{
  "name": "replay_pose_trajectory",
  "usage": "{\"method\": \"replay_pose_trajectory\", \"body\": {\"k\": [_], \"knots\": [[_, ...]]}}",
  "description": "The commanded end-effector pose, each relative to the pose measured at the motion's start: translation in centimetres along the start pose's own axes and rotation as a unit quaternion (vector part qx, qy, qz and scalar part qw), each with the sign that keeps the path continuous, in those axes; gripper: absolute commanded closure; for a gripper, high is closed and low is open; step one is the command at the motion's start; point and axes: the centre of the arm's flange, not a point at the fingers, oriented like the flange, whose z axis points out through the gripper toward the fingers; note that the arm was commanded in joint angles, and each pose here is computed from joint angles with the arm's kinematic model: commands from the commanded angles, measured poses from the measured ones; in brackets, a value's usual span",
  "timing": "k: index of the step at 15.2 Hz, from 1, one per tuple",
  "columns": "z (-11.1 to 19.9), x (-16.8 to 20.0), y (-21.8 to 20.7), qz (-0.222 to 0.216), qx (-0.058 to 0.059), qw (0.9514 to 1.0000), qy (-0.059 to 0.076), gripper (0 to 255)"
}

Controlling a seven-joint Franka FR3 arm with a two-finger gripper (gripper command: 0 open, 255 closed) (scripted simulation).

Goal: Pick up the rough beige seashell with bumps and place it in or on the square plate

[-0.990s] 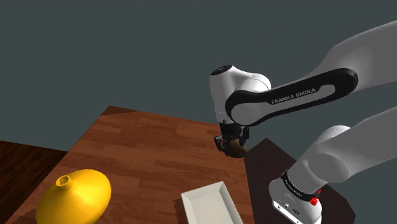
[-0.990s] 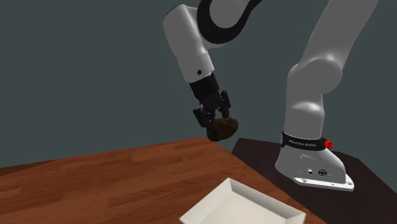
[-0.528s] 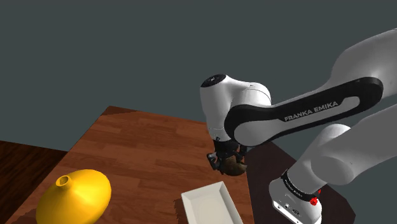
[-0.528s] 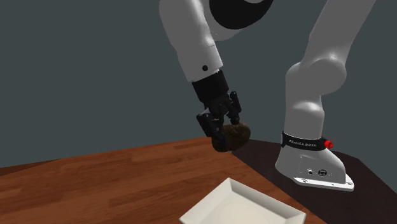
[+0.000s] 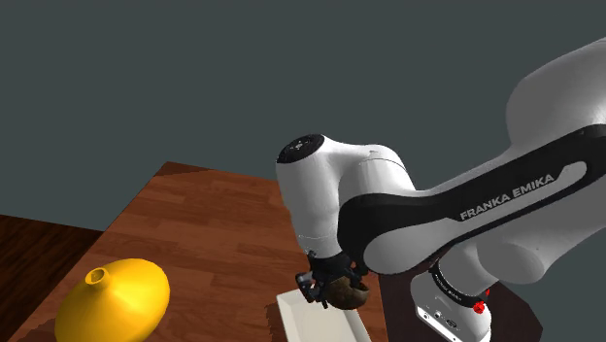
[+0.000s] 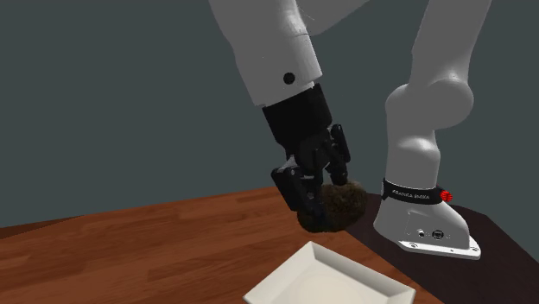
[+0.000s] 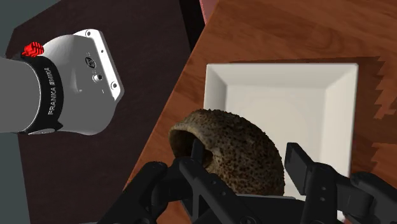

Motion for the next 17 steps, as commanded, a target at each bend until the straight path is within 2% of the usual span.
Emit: {"method": "replay_pose_trajectory", "body": {"k": [1, 17], "knots": [[-0.1, -2.2, -2.0, 0.001, 0.000, 1.0000, -0.001, 255], [7.6, 0.0, -4.6, 0.001, 0.000, 1.0000, -0.001, 255]]}}
